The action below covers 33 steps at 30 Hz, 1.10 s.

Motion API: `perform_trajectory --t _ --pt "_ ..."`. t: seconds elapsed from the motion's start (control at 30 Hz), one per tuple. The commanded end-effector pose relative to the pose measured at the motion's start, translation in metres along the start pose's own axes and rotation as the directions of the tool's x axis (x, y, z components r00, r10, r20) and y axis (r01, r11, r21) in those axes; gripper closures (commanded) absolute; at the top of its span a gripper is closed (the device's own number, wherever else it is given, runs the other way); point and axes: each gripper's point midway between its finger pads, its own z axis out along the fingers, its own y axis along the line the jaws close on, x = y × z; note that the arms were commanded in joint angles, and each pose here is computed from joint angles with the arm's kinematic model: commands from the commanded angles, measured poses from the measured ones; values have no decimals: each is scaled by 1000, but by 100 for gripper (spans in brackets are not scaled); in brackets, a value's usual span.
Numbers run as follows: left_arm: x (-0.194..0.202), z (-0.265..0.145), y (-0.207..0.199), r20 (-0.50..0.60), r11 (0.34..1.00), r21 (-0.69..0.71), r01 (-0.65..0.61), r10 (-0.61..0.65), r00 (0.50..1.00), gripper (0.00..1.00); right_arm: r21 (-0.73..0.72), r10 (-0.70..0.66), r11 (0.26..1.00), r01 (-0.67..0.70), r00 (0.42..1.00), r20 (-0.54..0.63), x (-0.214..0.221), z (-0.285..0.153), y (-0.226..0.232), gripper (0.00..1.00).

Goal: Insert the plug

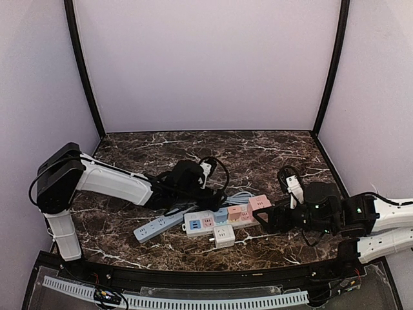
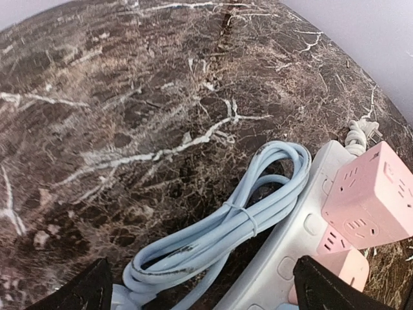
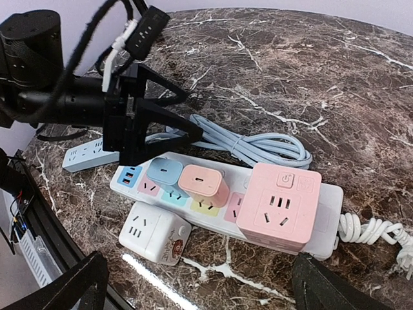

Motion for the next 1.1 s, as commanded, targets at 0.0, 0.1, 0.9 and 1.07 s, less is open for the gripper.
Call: perform_trajectory --t 0.0,0.1,0.9,1.07 --pt "-32 -41 1 73 987 -44 -154 156 985 1 12 -4 1000 4 1000 25 -14 -3 4 1" --pt "-38 -65 0 107 977 -39 -210 213 971 2 15 -7 1000 6 1000 26 -15 -3 4 1" --pt "68 -120 -67 23 726 368 -581 618 786 1 -10 2 1000 -1 998 65 -25 -14 6 1" --pt "76 -103 -74 -24 692 397 -603 665 746 2 -16 1 1000 0 998 64 -24 -15 6 2"
